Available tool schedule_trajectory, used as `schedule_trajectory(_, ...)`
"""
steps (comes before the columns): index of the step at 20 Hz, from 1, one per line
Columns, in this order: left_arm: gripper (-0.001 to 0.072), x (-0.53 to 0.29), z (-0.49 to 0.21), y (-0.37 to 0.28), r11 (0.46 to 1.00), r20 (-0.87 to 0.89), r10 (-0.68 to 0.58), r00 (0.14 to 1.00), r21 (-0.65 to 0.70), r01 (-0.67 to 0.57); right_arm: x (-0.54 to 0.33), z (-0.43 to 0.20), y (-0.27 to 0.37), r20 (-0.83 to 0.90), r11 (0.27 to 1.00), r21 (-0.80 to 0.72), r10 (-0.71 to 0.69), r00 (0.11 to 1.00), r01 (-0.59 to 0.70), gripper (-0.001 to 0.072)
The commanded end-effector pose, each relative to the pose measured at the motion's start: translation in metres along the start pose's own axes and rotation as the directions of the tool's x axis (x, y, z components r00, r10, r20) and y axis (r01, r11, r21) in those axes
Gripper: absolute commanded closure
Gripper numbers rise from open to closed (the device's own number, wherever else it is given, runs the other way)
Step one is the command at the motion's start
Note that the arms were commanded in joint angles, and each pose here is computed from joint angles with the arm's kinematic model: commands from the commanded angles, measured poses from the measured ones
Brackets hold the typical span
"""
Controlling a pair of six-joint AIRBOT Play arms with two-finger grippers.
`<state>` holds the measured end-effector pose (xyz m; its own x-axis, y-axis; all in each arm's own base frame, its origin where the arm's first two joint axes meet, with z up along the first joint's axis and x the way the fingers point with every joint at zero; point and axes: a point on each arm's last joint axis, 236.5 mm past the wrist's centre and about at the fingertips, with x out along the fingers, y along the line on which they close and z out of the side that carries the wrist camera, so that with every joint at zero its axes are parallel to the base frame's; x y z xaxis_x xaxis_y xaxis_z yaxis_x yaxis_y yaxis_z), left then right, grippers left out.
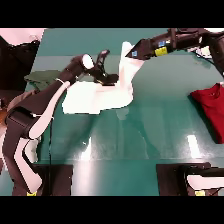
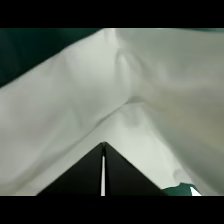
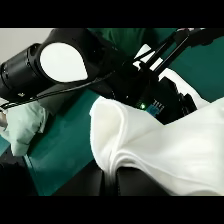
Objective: Fold the shirts.
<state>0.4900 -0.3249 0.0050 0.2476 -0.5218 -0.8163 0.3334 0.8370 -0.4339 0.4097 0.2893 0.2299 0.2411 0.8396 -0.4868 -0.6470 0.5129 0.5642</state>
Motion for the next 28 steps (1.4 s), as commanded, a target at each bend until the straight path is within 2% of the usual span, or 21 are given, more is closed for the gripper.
schedule_trajectory(1, 0.0683, -0.067, 0.019, 0.046, 0.976, 0.004, 0.199, 0.98, 0.087, -0.198, 0.024, 0.006, 0.014, 0.027, 1.0, -0.019, 0.02, 0.999, -0.019, 0.0697)
schedule_trajectory(5, 0.0683, -0.172, 0.044, 0.086, 0.94, 0.146, 0.33, 0.933, 0.044, -0.339, 0.069, -0.004, 0.014, -0.002, 0.998, 0.019, 0.064, 0.998, -0.064, 0.0698)
schedule_trajectory(10, 0.0682, -0.29, 0.053, 0.095, 0.918, 0.321, 0.38, 0.867, -0.016, -0.396, 0.141, -0.019, 0.012, -0.001, 0.989, 0.078, 0.124, 0.992, -0.123, 0.0694)
schedule_trajectory(13, 0.0682, -0.324, 0.05, 0.084, 0.91, 0.383, 0.387, 0.839, -0.01, -0.415, 0.194, -0.031, 0.01, 0.011, 0.992, 0.063, 0.111, 0.994, -0.111, 0.0687)
schedule_trajectory(14, 0.0682, -0.327, 0.048, 0.082, 0.91, 0.388, 0.386, 0.837, -0.01, -0.414, 0.213, -0.037, 0.018, -0.001, 0.992, 0.002, 0.126, 0.992, -0.126, 0.0563)
schedule_trajectory(15, 0.0682, -0.326, 0.044, 0.082, 0.91, 0.381, 0.387, 0.84, -0.011, -0.414, 0.23, -0.041, 0.028, -0.008, 0.988, -0.046, 0.144, 0.99, -0.144, 0.0346)
schedule_trajectory(16, 0.0682, -0.323, 0.04, 0.084, 0.91, 0.366, 0.389, 0.845, -0.012, -0.414, 0.246, -0.043, 0.04, -0.014, 0.983, -0.081, 0.164, 0.986, -0.165, 0.0224)
schedule_trajectory(17, 0.0682, -0.32, 0.036, 0.086, 0.91, 0.347, 0.392, 0.852, -0.012, -0.414, 0.255, -0.045, 0.049, -0.025, 0.977, -0.106, 0.183, 0.983, -0.185, 0.0162)
schedule_trajectory(20, 0.0682, -0.315, 0.025, 0.088, 0.909, 0.303, 0.399, 0.866, -0.007, -0.416, 0.24, -0.05, 0.041, -0.062, 0.978, -0.093, 0.179, 0.982, -0.184, 0.0149)
schedule_trajectory(24, 0.0682, -0.314, 0.025, 0.088, 0.908, 0.299, 0.398, 0.867, 0.002, -0.418, 0.17, -0.073, -0.037, -0.162, 0.991, 0.066, 0.125, 0.979, -0.116, 0.0162)
schedule_trajectory(26, 0.0682, -0.314, 0.025, 0.088, 0.909, 0.3, 0.397, 0.867, 0.002, -0.417, 0.133, -0.086, -0.092, -0.17, 0.984, 0.178, 0.059, 0.984, -0.028, 0.0163)
schedule_trajectory(28, 0.0682, -0.314, 0.025, 0.087, 0.911, 0.3, 0.393, 0.869, 0.003, -0.413, 0.099, -0.105, -0.151, -0.183, 0.944, 0.316, -0.037, 0.982, 0.094, 0.0163)
